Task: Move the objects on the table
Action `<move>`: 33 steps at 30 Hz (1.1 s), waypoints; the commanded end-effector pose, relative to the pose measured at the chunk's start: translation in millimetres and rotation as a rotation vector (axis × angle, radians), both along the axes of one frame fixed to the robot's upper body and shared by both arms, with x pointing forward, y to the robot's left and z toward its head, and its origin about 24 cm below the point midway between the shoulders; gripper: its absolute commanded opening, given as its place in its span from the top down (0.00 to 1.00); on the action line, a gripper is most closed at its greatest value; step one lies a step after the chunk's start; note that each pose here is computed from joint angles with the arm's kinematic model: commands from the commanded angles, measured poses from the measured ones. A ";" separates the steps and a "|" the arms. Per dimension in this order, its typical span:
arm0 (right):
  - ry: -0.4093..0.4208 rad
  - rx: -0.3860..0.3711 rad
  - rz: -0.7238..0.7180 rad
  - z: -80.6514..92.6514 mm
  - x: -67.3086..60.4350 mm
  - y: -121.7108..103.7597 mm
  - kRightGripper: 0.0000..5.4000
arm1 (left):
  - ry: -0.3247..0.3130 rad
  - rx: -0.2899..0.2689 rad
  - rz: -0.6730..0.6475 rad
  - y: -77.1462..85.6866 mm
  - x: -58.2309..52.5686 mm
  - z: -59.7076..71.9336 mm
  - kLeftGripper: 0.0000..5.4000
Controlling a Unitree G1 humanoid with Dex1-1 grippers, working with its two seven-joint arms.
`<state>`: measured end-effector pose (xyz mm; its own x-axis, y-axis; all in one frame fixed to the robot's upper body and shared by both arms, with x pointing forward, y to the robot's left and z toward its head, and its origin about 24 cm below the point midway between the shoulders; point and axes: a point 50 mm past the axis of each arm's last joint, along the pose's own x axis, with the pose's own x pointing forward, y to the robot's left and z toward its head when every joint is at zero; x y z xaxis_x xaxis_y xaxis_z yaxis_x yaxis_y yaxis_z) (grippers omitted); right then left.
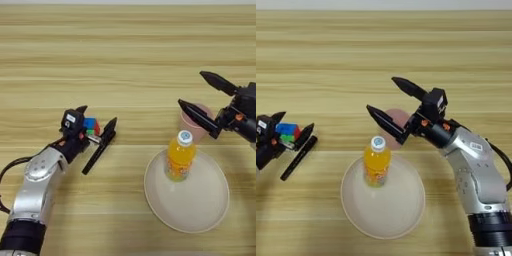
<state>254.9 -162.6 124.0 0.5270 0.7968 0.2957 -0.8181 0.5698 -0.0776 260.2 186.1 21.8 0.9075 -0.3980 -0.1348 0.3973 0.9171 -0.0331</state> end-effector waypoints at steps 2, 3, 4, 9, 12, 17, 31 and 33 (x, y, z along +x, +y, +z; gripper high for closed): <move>-0.026 0.009 -0.003 7.9 1.5 1.6 0.00 | 0.075 0.035 0.088 11.1 3.9 -6.2 0.00; -0.026 0.010 -0.006 7.6 1.5 1.7 0.00 | 0.087 0.036 0.099 12.2 3.7 -7.8 0.00; -0.026 0.011 -0.009 7.1 1.7 1.7 0.00 | 0.096 0.036 0.109 12.9 3.6 -9.0 0.00; -0.026 0.011 -0.016 6.1 1.6 2.0 0.00 | 0.147 0.038 0.155 16.4 2.4 -14.0 0.00; -0.026 0.013 -0.019 5.7 1.7 2.0 0.00 | 0.164 0.050 0.172 19.2 2.5 -15.9 0.00; -0.024 0.009 -0.025 4.3 2.4 1.8 0.00 | 0.184 0.056 0.188 20.8 2.0 -19.1 0.00; -0.027 0.012 -0.027 4.1 1.0 3.1 0.00 | 0.218 0.080 0.157 19.3 1.4 -26.9 0.00; -0.027 0.014 -0.027 4.1 0.9 3.2 0.00 | 0.219 0.083 0.152 18.8 1.8 -27.5 0.00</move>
<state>256.0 -159.7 124.0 0.5417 0.7822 0.3079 -0.8062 0.5871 -0.0733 260.1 203.5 -5.6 0.9082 -0.2331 -0.3477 0.2323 0.9716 -0.0448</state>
